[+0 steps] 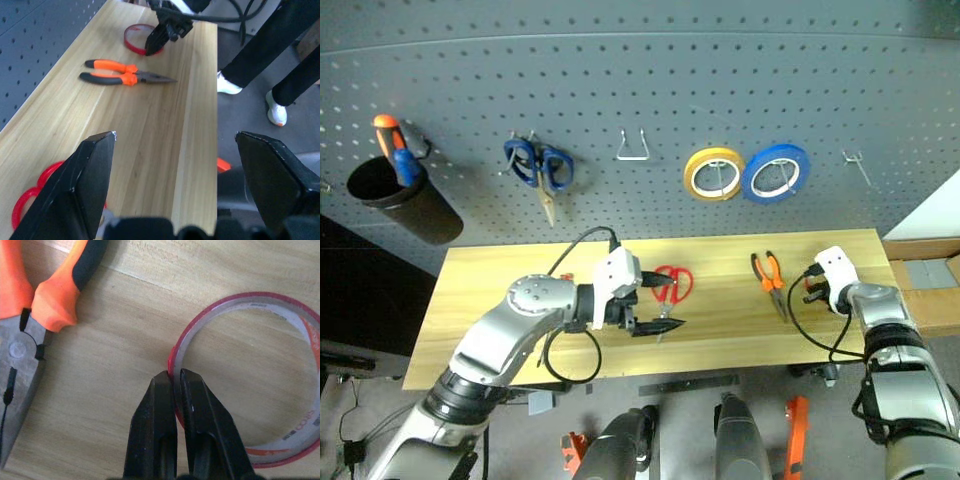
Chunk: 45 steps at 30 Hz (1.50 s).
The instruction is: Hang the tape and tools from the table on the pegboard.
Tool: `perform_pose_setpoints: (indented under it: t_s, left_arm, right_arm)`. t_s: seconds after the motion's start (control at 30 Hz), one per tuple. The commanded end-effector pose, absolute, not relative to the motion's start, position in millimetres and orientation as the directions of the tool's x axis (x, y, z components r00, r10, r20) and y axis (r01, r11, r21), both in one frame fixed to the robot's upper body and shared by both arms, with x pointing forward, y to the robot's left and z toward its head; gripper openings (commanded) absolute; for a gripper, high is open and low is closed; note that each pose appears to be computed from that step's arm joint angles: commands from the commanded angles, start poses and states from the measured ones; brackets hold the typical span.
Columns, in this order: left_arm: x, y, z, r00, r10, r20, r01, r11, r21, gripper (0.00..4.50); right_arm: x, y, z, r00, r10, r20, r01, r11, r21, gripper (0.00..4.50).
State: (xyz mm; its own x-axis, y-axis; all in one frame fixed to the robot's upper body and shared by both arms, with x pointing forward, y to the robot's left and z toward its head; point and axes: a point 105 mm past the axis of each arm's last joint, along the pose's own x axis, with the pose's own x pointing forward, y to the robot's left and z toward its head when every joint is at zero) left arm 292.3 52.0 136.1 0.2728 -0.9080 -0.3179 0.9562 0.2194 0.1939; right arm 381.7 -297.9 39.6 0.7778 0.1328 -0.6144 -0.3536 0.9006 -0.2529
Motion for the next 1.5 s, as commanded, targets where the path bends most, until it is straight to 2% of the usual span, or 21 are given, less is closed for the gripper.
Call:
perform_pose_setpoints:
  t_s: [0.03, 0.17, 0.33, 0.4, 0.53, 0.67, 0.87, 1.13, 1.3, 1.5]
  left_arm:
    - [288, 40, 155, 0.238, -0.937, -0.256, 0.956, 0.179, 0.231, 4.12]
    - [293, 31, 171, 0.240, -0.952, -0.191, 0.943, 0.181, 0.280, 4.12]
    - [303, 20, 194, 0.290, -0.954, -0.081, 0.879, 0.232, 0.417, 4.12]
    - [307, 18, 201, 0.312, -0.950, -0.032, 0.855, 0.266, 0.446, 4.12]
    - [317, 14, 224, 0.395, -0.909, 0.134, 0.773, 0.407, 0.487, 4.12]
    - [320, 9, 229, 0.434, -0.879, 0.195, 0.727, 0.470, 0.500, 4.12]
    - [317, 1, 224, 0.421, -0.886, 0.193, 0.783, 0.463, 0.416, 4.12]
    - [315, -2, 227, 0.406, -0.894, 0.189, 0.821, 0.447, 0.354, 4.12]
    - [317, 0, 228, 0.416, -0.890, 0.187, 0.818, 0.456, 0.350, 4.12]
    - [324, 8, 227, 0.449, -0.875, 0.180, 0.808, 0.483, 0.338, 4.12]
  right_arm:
    - [372, -307, 77, 0.873, 0.087, -0.480, -0.296, 0.876, -0.380, 0.02]
    - [332, -291, 115, 0.946, 0.046, -0.320, -0.205, 0.850, -0.485, 0.02]
    - [289, -258, 146, 0.991, -0.028, -0.128, -0.048, 0.835, -0.549, 0.02]
    - [281, -243, 154, 0.997, -0.034, -0.068, -0.008, 0.843, -0.538, 0.02]
    - [274, -204, 194, 0.990, 0.017, 0.139, 0.056, 0.864, -0.501, 0.02]
    - [295, -209, 232, 0.964, -0.002, 0.266, 0.113, 0.909, -0.400, 0.02]
    - [328, -235, 241, 0.961, -0.049, 0.270, 0.133, 0.945, -0.300, 0.02]
    - [371, -260, 238, 0.966, -0.041, 0.255, 0.107, 0.962, -0.252, 0.02]
    - [396, -265, 230, 0.973, -0.031, 0.230, 0.051, 0.995, -0.080, 0.02]
    - [412, -261, 220, 0.978, -0.004, 0.208, 0.004, 1.000, -0.001, 0.02]
